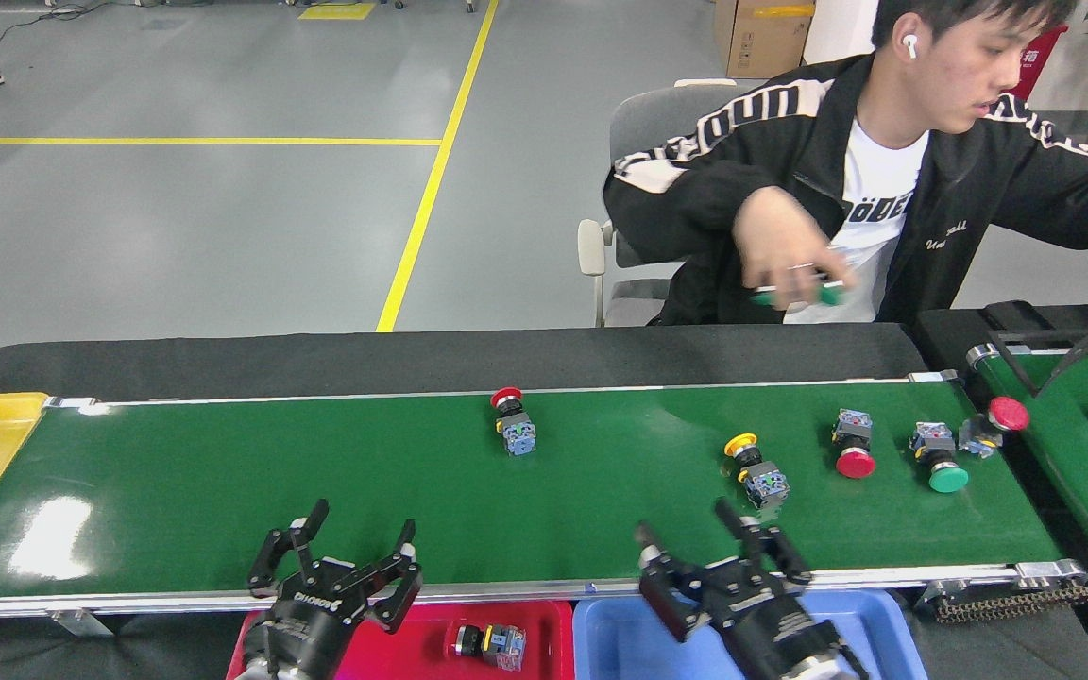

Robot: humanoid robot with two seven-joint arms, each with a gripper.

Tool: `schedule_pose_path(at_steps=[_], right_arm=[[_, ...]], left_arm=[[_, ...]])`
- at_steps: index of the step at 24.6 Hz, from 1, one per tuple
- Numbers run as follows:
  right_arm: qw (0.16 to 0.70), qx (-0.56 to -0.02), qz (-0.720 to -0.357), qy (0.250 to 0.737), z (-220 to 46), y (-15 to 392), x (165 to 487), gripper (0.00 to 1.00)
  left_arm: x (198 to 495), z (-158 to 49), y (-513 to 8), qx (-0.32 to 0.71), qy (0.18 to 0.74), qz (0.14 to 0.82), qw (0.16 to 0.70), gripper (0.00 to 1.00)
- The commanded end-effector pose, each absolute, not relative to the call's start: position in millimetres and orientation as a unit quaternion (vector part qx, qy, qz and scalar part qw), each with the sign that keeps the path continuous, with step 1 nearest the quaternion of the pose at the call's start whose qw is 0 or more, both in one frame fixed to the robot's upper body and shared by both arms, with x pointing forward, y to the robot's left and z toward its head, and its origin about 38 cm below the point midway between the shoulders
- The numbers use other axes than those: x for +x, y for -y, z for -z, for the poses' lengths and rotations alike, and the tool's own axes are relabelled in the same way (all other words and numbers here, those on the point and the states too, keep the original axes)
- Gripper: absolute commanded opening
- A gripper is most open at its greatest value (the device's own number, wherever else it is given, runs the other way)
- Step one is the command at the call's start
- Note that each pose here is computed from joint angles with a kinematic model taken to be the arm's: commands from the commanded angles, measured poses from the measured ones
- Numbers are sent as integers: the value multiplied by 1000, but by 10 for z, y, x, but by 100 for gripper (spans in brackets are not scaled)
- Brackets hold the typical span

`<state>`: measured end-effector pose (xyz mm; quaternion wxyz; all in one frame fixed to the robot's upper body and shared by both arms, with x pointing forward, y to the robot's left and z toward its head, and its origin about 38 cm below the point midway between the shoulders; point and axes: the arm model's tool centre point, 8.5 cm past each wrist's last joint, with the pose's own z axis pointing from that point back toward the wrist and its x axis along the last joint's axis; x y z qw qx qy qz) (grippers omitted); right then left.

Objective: Pick switch part from conveyor to tray

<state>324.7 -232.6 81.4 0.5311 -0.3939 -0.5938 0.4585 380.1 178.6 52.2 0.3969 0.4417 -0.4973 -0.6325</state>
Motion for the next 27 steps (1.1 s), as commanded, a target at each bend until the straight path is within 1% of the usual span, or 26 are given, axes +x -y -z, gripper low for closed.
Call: schedule_pose_path(at_steps=[1,3,4,7,9,10,12,13,16,19,21,23,24,25,26,27], right_arm=[[530,-419,-439,593,-801,2476,3127,96],[539,-418,-445,581,-662,2527,2959,96],[541,-417,-448,577,-632,2532,2925,96],[541,-416,-448,577,-629,2517,2926,96],[538,-419,-450,576,-657,2485,2974,94],[536,-423,-453,574,-680,2436,3025,94],[526,-428,-464,571,-758,2119,3216,94],[526,-429,-471,564,-752,1995,3294,94],[530,-417,-496,547,-697,1468,3651,94],[532,-420,-515,525,-660,1071,3986,94],[530,-419,-530,513,-625,881,4130,94],[528,-407,-559,493,-508,712,4201,94],[527,-402,-569,486,-465,679,4211,94],[529,-400,-572,484,-450,679,4212,91],[528,-397,-575,484,-443,668,4208,83],[525,-394,-577,486,-442,657,4207,69]], left_arm=[[3943,-587,-1742,452,491,631,396,100],[4107,-558,-1722,461,473,635,400,100],[4204,-549,-1707,464,466,636,404,100],[4375,-515,-1691,460,457,642,408,100],[4471,-554,-1682,461,457,642,407,100],[4511,-584,-1678,462,458,642,406,100],[4567,-628,-1646,463,461,640,404,100],[4586,-634,-1618,461,462,640,405,100],[4667,-596,-1592,454,458,646,409,100],[4721,-542,-1600,448,452,651,414,100],[4804,-538,-1614,446,447,654,416,100],[4911,-490,-1647,439,435,662,424,100],[4955,-462,-1668,436,428,666,429,97],[4981,-434,-1710,436,420,667,434,91],[5009,-408,-1744,434,414,669,439,82],[5027,-398,-1766,432,411,671,441,74]])
